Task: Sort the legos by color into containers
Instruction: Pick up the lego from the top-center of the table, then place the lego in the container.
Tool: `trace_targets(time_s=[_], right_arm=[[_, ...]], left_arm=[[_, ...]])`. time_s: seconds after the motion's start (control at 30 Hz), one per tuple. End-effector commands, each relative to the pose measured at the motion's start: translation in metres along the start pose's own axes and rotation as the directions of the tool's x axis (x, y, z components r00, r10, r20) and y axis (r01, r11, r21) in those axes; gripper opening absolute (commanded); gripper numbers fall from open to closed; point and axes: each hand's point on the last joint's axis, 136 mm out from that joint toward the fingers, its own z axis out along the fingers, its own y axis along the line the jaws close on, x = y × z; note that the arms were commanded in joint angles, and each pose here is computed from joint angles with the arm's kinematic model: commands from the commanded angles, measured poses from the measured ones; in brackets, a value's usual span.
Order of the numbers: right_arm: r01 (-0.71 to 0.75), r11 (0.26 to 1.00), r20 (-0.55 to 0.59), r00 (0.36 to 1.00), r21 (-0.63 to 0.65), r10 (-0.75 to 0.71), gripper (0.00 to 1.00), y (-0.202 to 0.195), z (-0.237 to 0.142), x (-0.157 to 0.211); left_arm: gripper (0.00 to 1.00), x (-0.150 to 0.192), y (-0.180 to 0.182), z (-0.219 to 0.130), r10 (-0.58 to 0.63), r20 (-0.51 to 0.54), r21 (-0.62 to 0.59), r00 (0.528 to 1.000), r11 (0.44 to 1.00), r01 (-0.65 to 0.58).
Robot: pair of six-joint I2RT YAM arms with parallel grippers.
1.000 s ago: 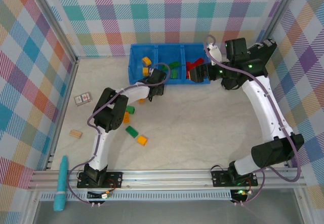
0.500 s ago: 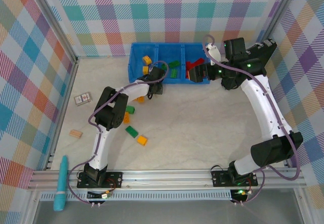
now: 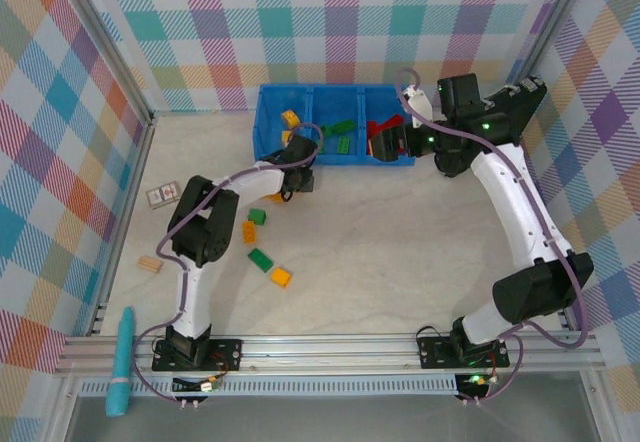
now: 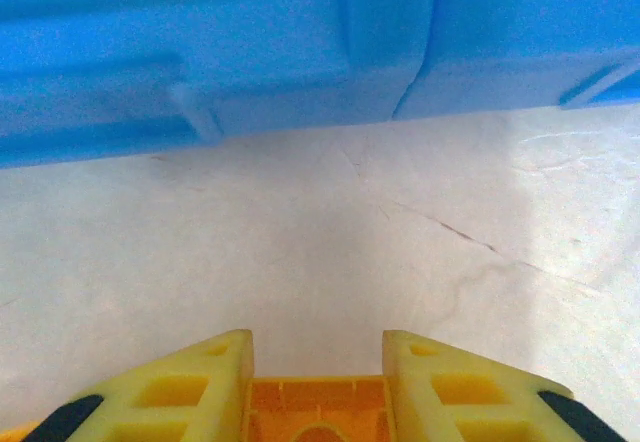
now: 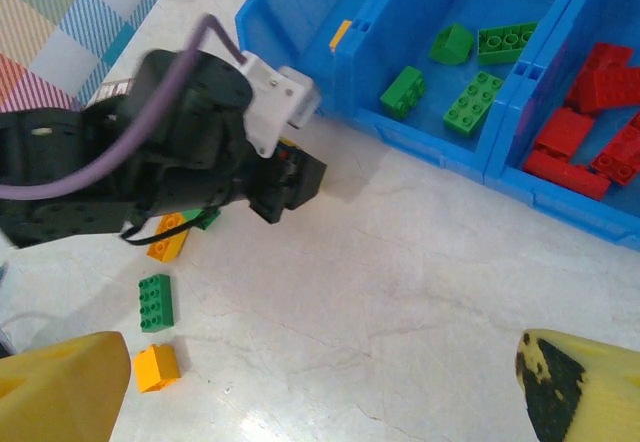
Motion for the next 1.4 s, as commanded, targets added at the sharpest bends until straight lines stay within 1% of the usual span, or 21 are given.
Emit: trace_targets(time_s=[0.0, 0.1, 0.13, 0.17, 0.23, 0.37, 0.5, 0.6, 0.67, 0.77, 0.83, 0.87, 0.97, 1.03, 1.13, 1.2, 1.37], right_arm=[[0.019, 0.999, 0.037, 0.999, -0.038, -0.017, 0.99, 0.01, -0.001, -0.012], [0.022, 0.999, 0.035, 0.999, -0.043, -0.021, 0.99, 0.011, 0.0, -0.012], [0.024, 0.999, 0.037, 0.999, -0.042, -0.022, 0.99, 0.012, -0.001, -0.012], [0.024, 0.999, 0.039, 0.999, -0.042, -0.022, 0.99, 0.012, -0.001, -0.013], [0.028, 0.999, 0.051, 0.998, -0.046, -0.026, 0.99, 0.014, -0.003, -0.016], [0.042, 0.998, 0.084, 0.996, -0.044, -0.038, 0.99, 0.017, -0.005, -0.021], [0.04, 0.998, 0.081, 0.996, -0.044, -0.036, 0.99, 0.016, -0.003, -0.018], [0.041, 0.998, 0.069, 0.997, -0.054, -0.038, 0.99, 0.017, 0.0, -0.015], [0.045, 0.997, 0.063, 0.997, -0.06, -0.041, 0.99, 0.018, 0.001, -0.012], [0.043, 0.997, 0.056, 0.998, -0.06, -0.04, 0.99, 0.017, 0.003, -0.009], [0.041, 0.997, 0.052, 0.998, -0.064, -0.038, 0.99, 0.016, 0.005, -0.008], [0.037, 0.997, 0.05, 0.998, -0.065, -0.034, 0.99, 0.015, 0.006, -0.007], [0.029, 0.996, 0.042, 0.999, -0.08, -0.026, 0.99, 0.015, 0.013, -0.006], [0.024, 0.996, 0.037, 0.999, -0.091, -0.02, 0.99, 0.014, 0.018, -0.005], [0.021, 0.994, 0.029, 0.999, -0.107, -0.018, 0.99, 0.015, 0.026, -0.005], [0.019, 0.993, 0.022, 1.0, -0.119, -0.016, 0.99, 0.016, 0.03, -0.004], [0.019, 0.991, 0.012, 1.0, -0.135, -0.018, 0.99, 0.017, 0.037, -0.003]], left_arm=[[0.3, -0.048, 0.007, -0.054, -0.028, 0.139, 0.008, 0.99, 1.0, 0.027], [0.3, -0.078, 0.012, -0.075, -0.029, 0.233, -0.002, 0.972, 1.0, 0.031], [0.3, -0.085, 0.014, -0.078, -0.024, 0.256, -0.016, 0.966, 0.999, 0.029], [0.3, -0.101, 0.018, -0.082, -0.031, 0.309, -0.027, 0.951, 0.999, 0.041], [0.29, -0.117, 0.029, -0.081, -0.037, 0.347, -0.054, 0.937, 0.997, 0.059], [0.29, -0.14, 0.054, -0.062, -0.083, 0.379, -0.091, 0.922, 0.988, 0.127], [0.31, -0.151, 0.068, -0.025, -0.119, 0.37, -0.104, 0.921, 0.98, 0.169], [0.37, -0.154, 0.075, 0.004, -0.157, 0.347, -0.092, 0.925, 0.976, 0.2], [0.48, -0.154, 0.075, 0.015, -0.167, 0.338, -0.086, 0.926, 0.975, 0.207], [0.59, -0.155, 0.073, 0.018, -0.171, 0.337, -0.074, 0.926, 0.976, 0.207], [0.63, -0.156, 0.074, 0.011, -0.165, 0.338, -0.073, 0.927, 0.977, 0.201], [0.64, -0.155, 0.075, 0.007, -0.162, 0.337, -0.075, 0.927, 0.977, 0.198], [0.63, -0.153, 0.076, -0.016, -0.159, 0.344, -0.065, 0.926, 0.979, 0.192], [0.62, -0.145, 0.078, -0.033, -0.167, 0.336, -0.053, 0.927, 0.979, 0.195], [0.61, -0.124, 0.08, -0.057, -0.194, 0.307, -0.031, 0.932, 0.976, 0.214], [0.6, -0.104, 0.081, -0.071, -0.213, 0.278, -0.022, 0.937, 0.973, 0.228], [0.59, -0.037, 0.071, -0.1, -0.217, 0.124, -0.024, 0.968, 0.975, 0.222]])
